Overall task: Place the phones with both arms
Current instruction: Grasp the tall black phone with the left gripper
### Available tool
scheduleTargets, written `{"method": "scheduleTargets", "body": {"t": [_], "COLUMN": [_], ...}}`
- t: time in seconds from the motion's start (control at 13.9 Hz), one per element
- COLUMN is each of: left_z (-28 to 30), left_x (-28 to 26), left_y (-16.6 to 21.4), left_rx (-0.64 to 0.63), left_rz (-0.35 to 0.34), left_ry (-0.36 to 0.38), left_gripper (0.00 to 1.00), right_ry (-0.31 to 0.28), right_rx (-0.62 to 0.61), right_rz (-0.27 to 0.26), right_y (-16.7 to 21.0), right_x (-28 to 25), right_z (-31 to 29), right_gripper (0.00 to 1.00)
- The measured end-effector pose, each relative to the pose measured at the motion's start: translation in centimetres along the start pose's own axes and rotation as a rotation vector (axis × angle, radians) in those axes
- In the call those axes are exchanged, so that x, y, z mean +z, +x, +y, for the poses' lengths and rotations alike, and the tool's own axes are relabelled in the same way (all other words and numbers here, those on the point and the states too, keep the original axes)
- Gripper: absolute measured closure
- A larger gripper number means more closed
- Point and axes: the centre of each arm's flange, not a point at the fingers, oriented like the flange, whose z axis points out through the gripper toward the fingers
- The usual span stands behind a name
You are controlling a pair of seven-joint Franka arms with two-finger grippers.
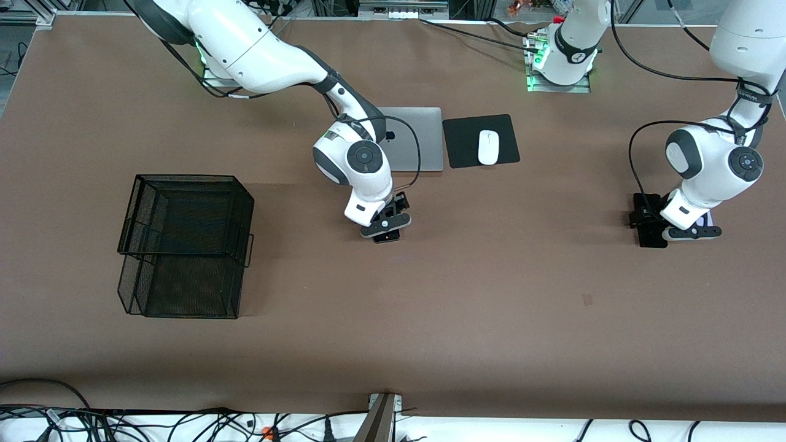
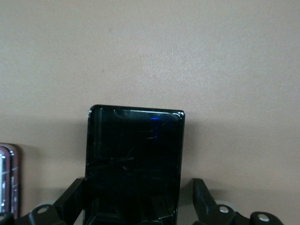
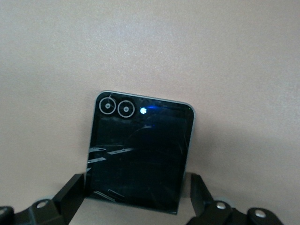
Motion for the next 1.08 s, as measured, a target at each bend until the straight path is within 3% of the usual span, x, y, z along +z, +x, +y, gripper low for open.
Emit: {"method": "scheduleTargets", "body": {"t": [0.29, 0.5, 0.79, 1.08], "left_z": [0.0, -0.2, -0.2, 1.9], "left_x": [0.0, -0.4, -0.4, -1.5], "left_y": [0.0, 0.1, 0.1, 2.5], "left_rx": [0.000, -0.023, -0.037, -0.061], "left_rz": [0.001, 0.008, 0.007, -0.082], "left_ry": [0.000, -0.007, -0.012, -0.060], "left_gripper": [0.01, 0.18, 0.19, 0.19], "right_ry": [-0.001, -0.002, -0.003, -0.011], "right_rx": [-0.002, -0.003, -0.015, -0.052], "right_rz": [0.001, 0.002, 0.004, 0.015], "right_y": [0.0, 0.0, -0.2, -0.8], "right_x": [0.1, 0.1, 0.0, 0.0], "right_z": [0.0, 0.0, -0.6, -2.1], "right_gripper": [0.00, 0.00, 0.00, 0.00]}}
